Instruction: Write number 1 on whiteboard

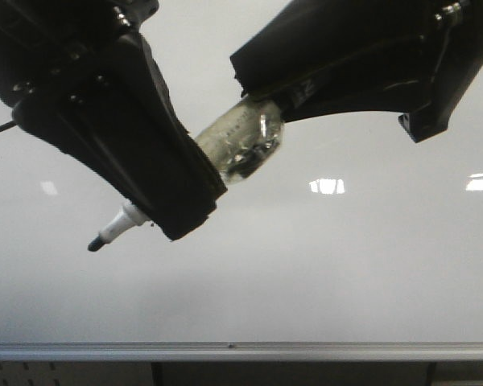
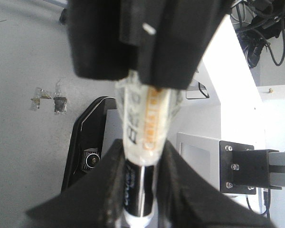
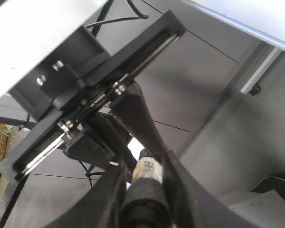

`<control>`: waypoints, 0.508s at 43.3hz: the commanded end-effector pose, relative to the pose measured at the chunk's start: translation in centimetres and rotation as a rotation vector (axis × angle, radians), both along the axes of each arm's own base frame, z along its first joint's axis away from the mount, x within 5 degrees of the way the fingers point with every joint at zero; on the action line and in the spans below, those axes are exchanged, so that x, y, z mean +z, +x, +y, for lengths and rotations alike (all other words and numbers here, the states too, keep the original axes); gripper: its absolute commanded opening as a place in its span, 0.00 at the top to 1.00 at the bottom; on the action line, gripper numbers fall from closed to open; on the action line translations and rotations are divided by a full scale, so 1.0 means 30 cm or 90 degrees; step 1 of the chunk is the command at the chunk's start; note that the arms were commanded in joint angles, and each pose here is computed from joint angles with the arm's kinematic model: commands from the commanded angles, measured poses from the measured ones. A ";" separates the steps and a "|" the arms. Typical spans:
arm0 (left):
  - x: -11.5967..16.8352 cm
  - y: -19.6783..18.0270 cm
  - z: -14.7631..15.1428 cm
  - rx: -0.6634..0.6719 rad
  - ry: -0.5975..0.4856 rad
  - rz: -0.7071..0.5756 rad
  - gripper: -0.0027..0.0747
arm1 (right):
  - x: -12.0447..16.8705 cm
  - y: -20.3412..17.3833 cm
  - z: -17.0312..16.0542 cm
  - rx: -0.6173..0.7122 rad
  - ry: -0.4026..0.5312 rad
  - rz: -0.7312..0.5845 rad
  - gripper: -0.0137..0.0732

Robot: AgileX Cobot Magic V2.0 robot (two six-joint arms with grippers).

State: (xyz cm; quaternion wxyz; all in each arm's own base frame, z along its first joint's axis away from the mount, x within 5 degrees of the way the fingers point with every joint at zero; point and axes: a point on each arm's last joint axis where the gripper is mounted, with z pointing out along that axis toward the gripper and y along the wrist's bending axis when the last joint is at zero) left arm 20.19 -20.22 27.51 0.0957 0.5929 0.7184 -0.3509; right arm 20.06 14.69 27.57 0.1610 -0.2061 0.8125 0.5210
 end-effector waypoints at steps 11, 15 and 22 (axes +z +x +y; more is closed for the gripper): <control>0.083 -0.003 -0.020 0.044 -0.059 -0.017 0.21 | 0.069 -0.012 -0.052 0.020 0.019 -0.038 0.97; 0.103 0.002 -0.023 0.043 -0.066 -0.024 0.21 | 0.087 -0.016 -0.092 -0.031 -0.017 -0.083 0.97; 0.144 0.013 -0.030 0.039 -0.081 -0.045 0.21 | 0.125 -0.052 -0.206 -0.189 -0.161 -0.205 0.97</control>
